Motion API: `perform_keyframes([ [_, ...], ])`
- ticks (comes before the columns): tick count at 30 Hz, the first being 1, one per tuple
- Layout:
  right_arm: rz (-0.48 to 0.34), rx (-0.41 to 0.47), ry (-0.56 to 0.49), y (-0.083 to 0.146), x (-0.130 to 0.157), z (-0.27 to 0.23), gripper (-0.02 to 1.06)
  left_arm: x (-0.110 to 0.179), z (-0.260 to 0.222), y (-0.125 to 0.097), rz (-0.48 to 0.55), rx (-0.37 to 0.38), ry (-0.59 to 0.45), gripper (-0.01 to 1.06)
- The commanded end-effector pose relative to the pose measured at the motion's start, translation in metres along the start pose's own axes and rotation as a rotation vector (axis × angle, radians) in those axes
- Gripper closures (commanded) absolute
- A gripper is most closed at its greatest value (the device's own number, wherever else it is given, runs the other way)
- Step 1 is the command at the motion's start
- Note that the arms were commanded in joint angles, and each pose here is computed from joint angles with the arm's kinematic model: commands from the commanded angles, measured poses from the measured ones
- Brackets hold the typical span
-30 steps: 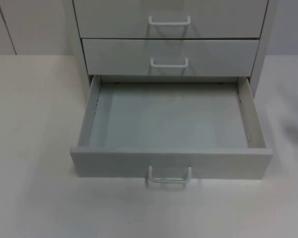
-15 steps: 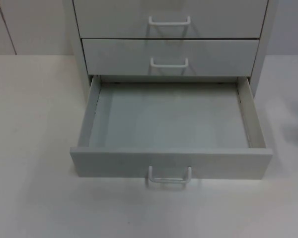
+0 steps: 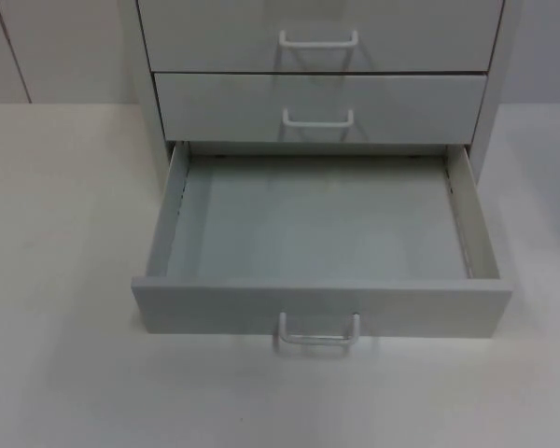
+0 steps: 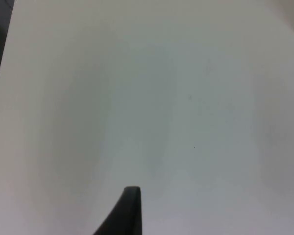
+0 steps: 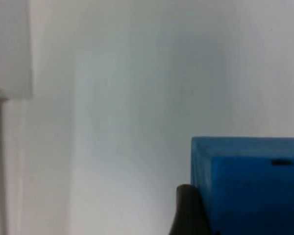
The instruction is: Open the drawer with the left hand, place the block into the drawer with the right hand, then close the drawer with the left hand.
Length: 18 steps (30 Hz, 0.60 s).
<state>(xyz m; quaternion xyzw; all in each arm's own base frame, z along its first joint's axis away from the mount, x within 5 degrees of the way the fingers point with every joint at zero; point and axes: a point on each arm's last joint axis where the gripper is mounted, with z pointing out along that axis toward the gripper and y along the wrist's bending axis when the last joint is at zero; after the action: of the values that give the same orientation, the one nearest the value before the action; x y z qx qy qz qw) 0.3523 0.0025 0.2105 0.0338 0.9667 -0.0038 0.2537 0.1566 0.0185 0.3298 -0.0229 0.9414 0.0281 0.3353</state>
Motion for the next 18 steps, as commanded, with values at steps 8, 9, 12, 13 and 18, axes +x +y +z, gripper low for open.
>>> perform_keyframes([
  [8,-0.008,0.000,-0.105,-0.002,-0.005,-0.073,1.05,0.001,-0.001,0.001,-0.007,-0.005,-0.006,0.00],
  [9,-0.019,-0.005,-0.108,0.001,-0.004,-0.076,1.05,0.001,-0.001,0.001,-0.007,-0.005,-0.007,0.00],
  [12,-0.055,-0.027,-0.106,0.014,-0.002,-0.081,1.05,0.001,-0.001,0.001,-0.007,-0.005,-0.007,0.00],
  [13,-0.079,-0.043,-0.106,0.023,0.000,-0.082,1.05,0.001,-0.001,0.001,-0.007,-0.005,-0.007,0.00],
  [18,-0.219,-0.142,-0.119,0.078,0.009,-0.085,1.05,0.001,-0.001,0.001,-0.007,-0.006,-0.010,0.00],
])
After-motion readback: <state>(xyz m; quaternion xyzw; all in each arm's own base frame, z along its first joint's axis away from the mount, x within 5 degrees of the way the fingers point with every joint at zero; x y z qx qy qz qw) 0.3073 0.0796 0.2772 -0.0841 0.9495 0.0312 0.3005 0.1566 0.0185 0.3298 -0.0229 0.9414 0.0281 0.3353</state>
